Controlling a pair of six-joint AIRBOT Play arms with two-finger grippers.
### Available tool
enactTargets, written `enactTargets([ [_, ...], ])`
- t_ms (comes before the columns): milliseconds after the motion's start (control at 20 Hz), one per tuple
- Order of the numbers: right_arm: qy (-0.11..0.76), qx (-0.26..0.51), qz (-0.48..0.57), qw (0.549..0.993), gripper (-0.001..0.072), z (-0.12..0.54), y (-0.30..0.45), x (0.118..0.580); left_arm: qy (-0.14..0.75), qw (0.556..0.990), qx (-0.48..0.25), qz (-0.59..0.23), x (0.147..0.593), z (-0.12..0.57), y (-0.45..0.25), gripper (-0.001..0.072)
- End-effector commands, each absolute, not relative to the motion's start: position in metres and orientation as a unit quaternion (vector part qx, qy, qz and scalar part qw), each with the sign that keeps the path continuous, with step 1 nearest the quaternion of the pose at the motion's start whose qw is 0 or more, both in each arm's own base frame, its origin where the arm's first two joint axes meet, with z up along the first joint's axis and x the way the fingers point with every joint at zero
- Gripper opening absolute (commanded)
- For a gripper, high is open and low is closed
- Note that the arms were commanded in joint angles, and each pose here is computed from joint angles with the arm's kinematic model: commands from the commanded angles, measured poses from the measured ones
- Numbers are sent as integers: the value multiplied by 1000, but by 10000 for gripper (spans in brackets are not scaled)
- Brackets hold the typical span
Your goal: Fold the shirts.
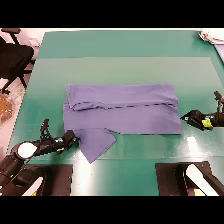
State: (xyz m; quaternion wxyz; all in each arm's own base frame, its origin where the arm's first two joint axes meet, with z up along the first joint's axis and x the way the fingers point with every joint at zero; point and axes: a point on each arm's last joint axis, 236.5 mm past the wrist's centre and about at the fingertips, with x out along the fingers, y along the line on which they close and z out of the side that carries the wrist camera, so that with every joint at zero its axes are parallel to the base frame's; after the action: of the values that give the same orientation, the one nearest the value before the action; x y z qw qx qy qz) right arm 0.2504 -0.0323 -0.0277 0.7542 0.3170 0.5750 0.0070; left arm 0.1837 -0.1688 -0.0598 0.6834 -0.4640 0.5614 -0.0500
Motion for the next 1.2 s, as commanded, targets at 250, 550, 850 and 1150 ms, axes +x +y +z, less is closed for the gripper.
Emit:
enactTargets([
  [250,626,260,-20,735,503,-46,-52,222,524,687,-493,-105,199,-34,-186,24],
  [550,684,300,2,665,505,-89,-43,213,523,691,-488,-110,199,-34,-186,24],
  [850,698,332,40,633,443,-92,-23,209,522,691,-488,-110,199,-34,-186,24],
  [1150,701,335,44,628,142,-91,-21,206,512,693,-496,-107,204,-31,-185,24],
])
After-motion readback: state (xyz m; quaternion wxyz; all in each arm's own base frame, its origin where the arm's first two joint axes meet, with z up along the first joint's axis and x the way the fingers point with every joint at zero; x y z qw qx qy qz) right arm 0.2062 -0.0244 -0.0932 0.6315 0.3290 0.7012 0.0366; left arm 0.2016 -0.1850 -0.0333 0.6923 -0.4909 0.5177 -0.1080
